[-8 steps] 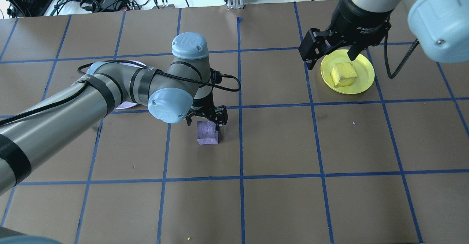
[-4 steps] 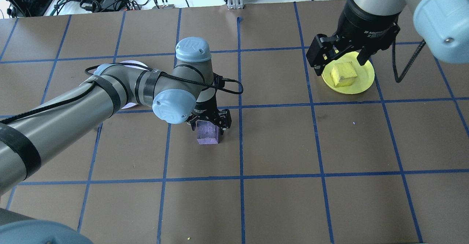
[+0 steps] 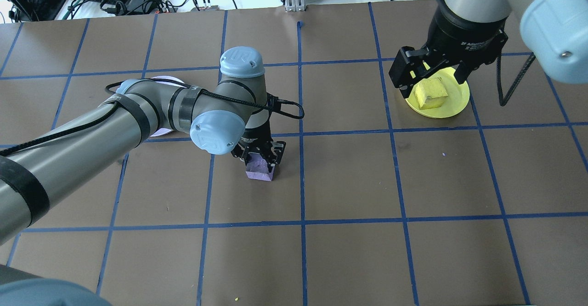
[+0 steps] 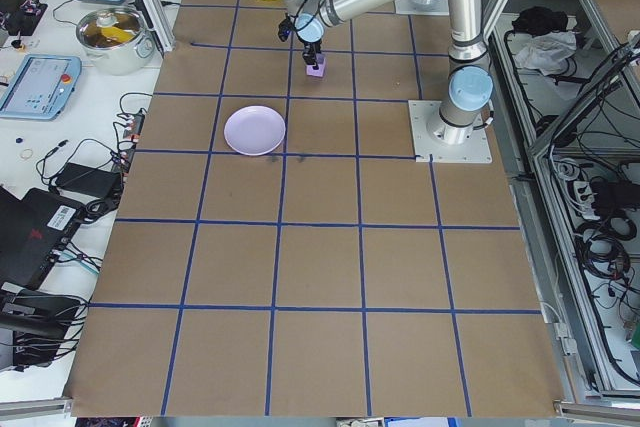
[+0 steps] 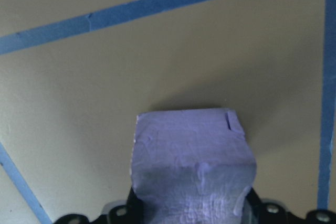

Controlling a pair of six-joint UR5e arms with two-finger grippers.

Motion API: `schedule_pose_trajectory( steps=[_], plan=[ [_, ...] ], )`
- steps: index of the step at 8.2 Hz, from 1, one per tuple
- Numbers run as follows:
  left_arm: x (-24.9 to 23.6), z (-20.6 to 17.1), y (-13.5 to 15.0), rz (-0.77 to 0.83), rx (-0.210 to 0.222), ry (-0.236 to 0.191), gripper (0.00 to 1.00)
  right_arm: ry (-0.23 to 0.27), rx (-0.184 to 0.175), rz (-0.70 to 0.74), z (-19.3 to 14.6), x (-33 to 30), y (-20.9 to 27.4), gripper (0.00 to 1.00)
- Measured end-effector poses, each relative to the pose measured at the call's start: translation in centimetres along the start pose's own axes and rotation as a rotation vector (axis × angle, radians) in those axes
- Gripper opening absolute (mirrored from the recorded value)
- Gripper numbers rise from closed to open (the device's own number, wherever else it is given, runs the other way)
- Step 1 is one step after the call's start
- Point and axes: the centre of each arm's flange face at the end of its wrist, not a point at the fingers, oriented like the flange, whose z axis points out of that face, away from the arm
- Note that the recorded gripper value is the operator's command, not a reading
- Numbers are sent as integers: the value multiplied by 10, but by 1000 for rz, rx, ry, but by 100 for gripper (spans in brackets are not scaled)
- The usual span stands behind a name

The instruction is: Sort blocks by color into plates

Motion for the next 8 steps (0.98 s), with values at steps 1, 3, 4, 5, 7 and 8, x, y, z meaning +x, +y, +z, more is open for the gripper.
schedule_pose_trajectory(
  steps=[1, 3, 4, 5, 7, 8],
  plan=[
    [-3, -7, 4, -4, -20, 0, 0, 2, 1, 2, 0, 0, 0, 100],
    [-30, -58, 3, -16, -3, 13, 0, 8, 10, 1, -4, -2, 4, 100],
    [-59, -97, -4, -28, 32, 24, 0, 11, 20, -1, -9, -2, 8, 100],
    [-96, -131, -15, -41, 74, 18, 0, 11, 25, 0, -10, -3, 13, 100],
    [-170, -173, -32, -20, 145, -41, 0, 9, 28, 4, -9, -5, 22, 100],
    [-206, -177, -41, -3, 169, -61, 0, 8, 31, 5, -9, -6, 25, 100]
  ],
)
